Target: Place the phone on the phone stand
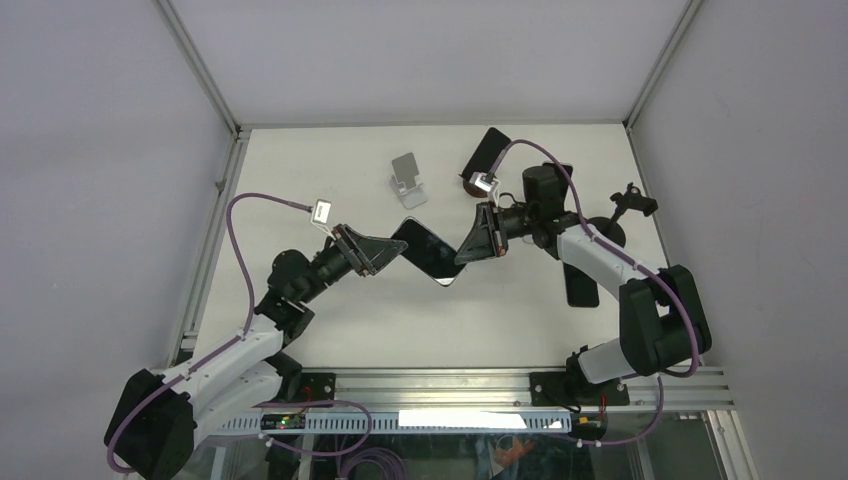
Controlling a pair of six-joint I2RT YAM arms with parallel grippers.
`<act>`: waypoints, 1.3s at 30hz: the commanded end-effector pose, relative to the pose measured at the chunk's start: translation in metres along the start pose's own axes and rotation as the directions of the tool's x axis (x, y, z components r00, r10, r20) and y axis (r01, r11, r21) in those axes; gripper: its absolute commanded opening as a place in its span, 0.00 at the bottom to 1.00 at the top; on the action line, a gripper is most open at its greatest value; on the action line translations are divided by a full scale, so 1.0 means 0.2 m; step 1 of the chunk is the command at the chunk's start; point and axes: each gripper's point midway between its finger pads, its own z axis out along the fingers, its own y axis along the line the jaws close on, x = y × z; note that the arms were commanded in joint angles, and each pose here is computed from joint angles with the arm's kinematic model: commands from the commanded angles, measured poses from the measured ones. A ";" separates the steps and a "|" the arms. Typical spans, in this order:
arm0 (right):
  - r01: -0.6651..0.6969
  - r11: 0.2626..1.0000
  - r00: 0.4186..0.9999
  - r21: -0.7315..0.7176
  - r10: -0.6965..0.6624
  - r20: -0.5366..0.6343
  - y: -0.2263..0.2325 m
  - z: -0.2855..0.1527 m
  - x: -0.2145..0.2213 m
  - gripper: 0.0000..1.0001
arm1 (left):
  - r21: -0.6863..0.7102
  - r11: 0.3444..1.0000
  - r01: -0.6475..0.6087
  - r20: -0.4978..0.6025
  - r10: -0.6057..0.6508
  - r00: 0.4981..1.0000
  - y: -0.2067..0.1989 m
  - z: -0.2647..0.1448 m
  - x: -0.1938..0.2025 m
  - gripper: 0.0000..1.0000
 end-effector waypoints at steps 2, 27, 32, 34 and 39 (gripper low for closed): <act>0.115 0.990 0.993 -0.082 -0.118 -0.026 0.14 0.00 -0.03 0.00 | 0.113 0.993 -0.037 0.029 0.034 0.999 -0.14 0.02 -0.07 0.66; 0.116 0.993 0.992 -0.020 -0.117 -0.047 0.09 0.02 0.00 0.34 | 0.154 0.981 -0.115 0.017 0.114 0.993 -0.09 0.01 -0.08 0.00; 0.181 0.970 0.981 0.160 -0.166 -0.104 -0.01 -0.06 0.00 0.71 | 0.079 0.977 -0.199 -0.024 0.202 0.979 0.02 0.00 -0.22 0.00; 0.200 0.949 0.977 0.244 -0.174 -0.127 -0.07 -0.12 -0.01 0.75 | 0.044 0.966 -0.254 -0.057 0.256 0.965 0.06 0.00 -0.29 0.00; 0.250 0.905 0.966 0.344 -0.209 -0.151 -0.13 -0.23 -0.01 0.77 | 0.036 0.919 -0.392 -0.178 0.392 0.903 0.12 0.08 -0.44 0.00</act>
